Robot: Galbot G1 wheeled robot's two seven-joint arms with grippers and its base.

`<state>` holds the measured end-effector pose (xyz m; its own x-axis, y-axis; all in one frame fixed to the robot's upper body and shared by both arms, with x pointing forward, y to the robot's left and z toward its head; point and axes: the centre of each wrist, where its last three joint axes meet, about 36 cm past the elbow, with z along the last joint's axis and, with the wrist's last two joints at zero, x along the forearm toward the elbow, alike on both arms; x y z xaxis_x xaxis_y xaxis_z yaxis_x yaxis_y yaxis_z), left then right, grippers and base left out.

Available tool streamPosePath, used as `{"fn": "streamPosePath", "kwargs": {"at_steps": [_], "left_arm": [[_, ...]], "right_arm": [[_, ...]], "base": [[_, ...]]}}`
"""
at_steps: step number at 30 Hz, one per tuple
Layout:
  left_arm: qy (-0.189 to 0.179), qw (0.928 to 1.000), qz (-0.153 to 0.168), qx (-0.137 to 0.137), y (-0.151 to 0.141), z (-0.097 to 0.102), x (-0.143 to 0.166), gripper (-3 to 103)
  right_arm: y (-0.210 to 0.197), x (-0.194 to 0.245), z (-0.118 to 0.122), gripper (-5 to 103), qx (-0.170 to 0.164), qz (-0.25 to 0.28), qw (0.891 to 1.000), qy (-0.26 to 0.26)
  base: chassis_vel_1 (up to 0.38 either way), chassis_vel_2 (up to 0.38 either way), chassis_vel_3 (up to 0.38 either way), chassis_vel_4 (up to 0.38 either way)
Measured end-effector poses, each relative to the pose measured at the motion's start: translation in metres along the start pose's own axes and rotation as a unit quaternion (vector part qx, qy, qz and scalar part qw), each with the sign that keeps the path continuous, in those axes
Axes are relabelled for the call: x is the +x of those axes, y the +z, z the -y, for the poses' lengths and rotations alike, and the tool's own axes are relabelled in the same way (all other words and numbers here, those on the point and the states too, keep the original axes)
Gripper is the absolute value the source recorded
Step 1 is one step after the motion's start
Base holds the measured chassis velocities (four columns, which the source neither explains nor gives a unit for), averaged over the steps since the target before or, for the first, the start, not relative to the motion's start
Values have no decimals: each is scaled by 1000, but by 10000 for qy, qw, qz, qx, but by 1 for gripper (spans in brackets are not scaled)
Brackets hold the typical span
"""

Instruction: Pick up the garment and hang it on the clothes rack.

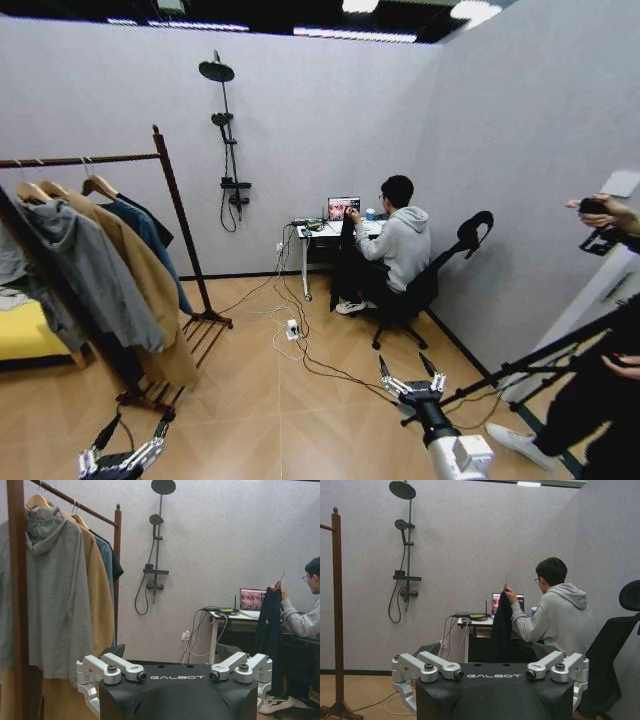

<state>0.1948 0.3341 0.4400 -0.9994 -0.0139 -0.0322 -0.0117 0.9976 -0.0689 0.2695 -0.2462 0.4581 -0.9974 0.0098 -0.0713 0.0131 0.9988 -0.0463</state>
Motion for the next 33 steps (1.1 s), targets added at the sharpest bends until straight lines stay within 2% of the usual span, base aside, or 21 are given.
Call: {"fn": "streamPosePath", "kwargs": {"at_steps": [17,21,24,33], "left_arm": [[-2,10000,0,0,0,0,0,100],[-2,10000,0,0,0,0,0,100],[-2,10000,0,0,0,0,0,100],[-1,10000,0,0,0,0,0,100]], "right_arm": [[0,-2,-5,100,22,27,10000,-76],[3,-6,-7,100,1,230,9997,-99],[3,-9,-6,100,52,371,9992,-132],[1,-5,-3,100,99,297,9993,-193]], "base": [[179,-176,-172,190],[131,-130,-145,150],[47,-31,-64,62],[-13,10,8,-6]]}}
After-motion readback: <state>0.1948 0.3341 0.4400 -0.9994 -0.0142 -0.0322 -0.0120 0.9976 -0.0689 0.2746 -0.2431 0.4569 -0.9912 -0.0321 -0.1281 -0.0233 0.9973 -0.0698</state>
